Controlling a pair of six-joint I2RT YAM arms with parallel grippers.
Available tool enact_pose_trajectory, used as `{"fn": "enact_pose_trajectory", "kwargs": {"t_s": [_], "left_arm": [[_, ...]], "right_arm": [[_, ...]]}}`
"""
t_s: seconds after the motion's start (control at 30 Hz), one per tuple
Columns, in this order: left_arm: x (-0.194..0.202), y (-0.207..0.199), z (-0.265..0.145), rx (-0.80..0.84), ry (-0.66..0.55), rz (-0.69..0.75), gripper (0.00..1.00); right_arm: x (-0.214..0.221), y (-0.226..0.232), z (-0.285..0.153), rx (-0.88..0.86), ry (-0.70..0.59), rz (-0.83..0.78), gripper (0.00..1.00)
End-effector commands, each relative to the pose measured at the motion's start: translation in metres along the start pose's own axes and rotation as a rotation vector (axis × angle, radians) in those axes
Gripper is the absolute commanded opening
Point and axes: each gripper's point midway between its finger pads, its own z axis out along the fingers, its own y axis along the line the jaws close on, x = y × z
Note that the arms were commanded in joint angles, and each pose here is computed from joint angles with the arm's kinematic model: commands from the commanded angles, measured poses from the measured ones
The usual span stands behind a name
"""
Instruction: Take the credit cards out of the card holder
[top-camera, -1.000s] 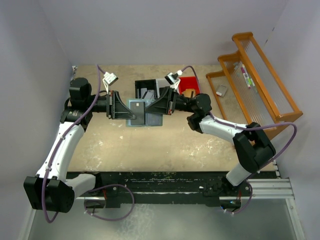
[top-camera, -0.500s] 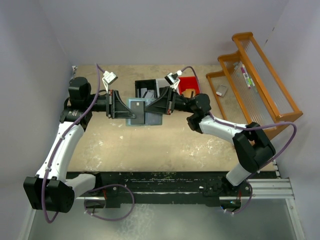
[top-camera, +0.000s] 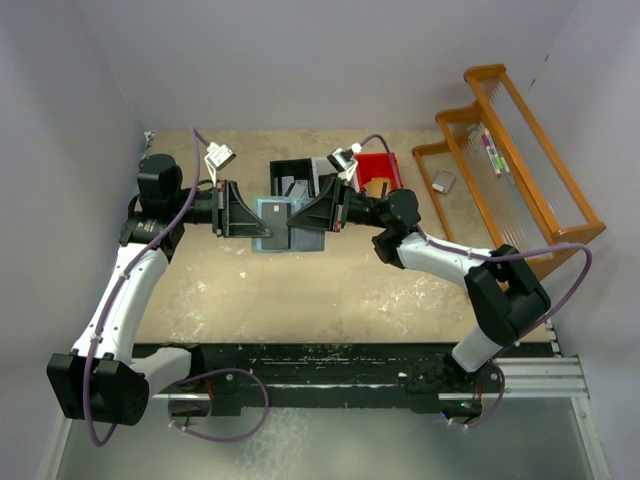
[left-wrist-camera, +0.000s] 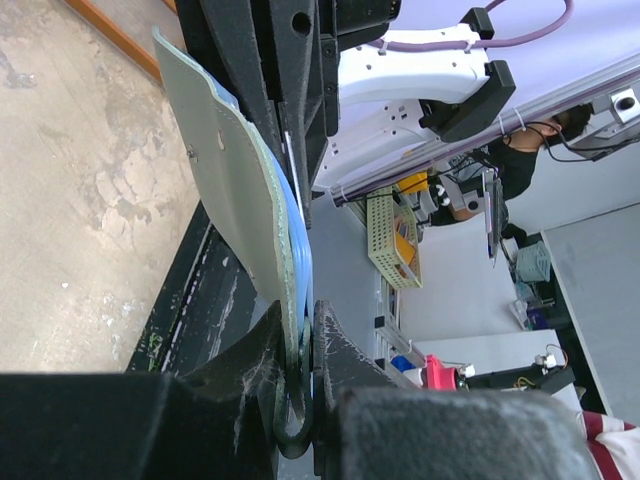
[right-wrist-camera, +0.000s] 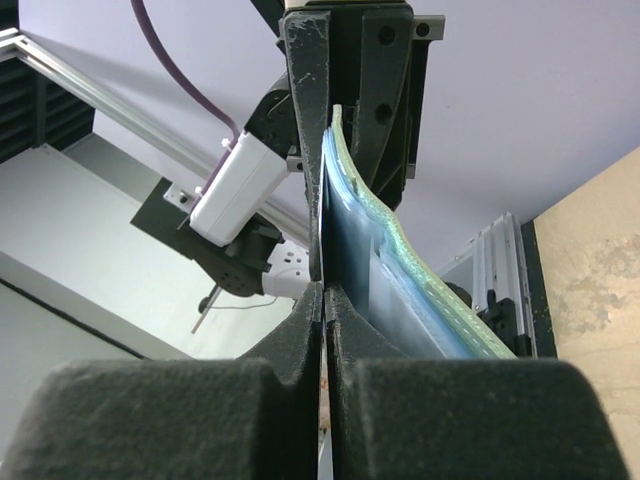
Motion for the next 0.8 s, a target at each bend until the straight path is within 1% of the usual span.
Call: {"fn": "enact_pose_trajectory", "kwargs": {"t_s": [0.0, 0.37, 0.57, 0.7, 0.77], "left_arm": [[-0.008, -0.017, -0.002, 0.016, -0.003, 0.094, 0.00], [-0.008, -0.020, -0.003, 0.021, 0.001, 0.098, 0.00], [-0.006, -0.019, -0.003, 0.019, 0.005, 0.104, 0.00], [-0.005, -0.017, -0.003, 0.002, 0.004, 0.126, 0.00], [-0.006, -0.010, -0.003, -0.045, -0.001, 0.156, 0.00]], "right_arm": [[0.000, 0.016, -0.004, -0.045, -0.004, -0.062, 0.00], [-0.018, 0.016, -0.033, 0.000, -0.094, -0.088, 0.00], [-0.026, 0.017, -0.050, 0.040, -0.090, -0.105, 0.00], [-0.047, 0.006, -0.079, 0.144, -0.115, -0.108, 0.00], [-0.067, -0.013, -0.103, 0.282, -0.159, -0.104, 0.00]]}}
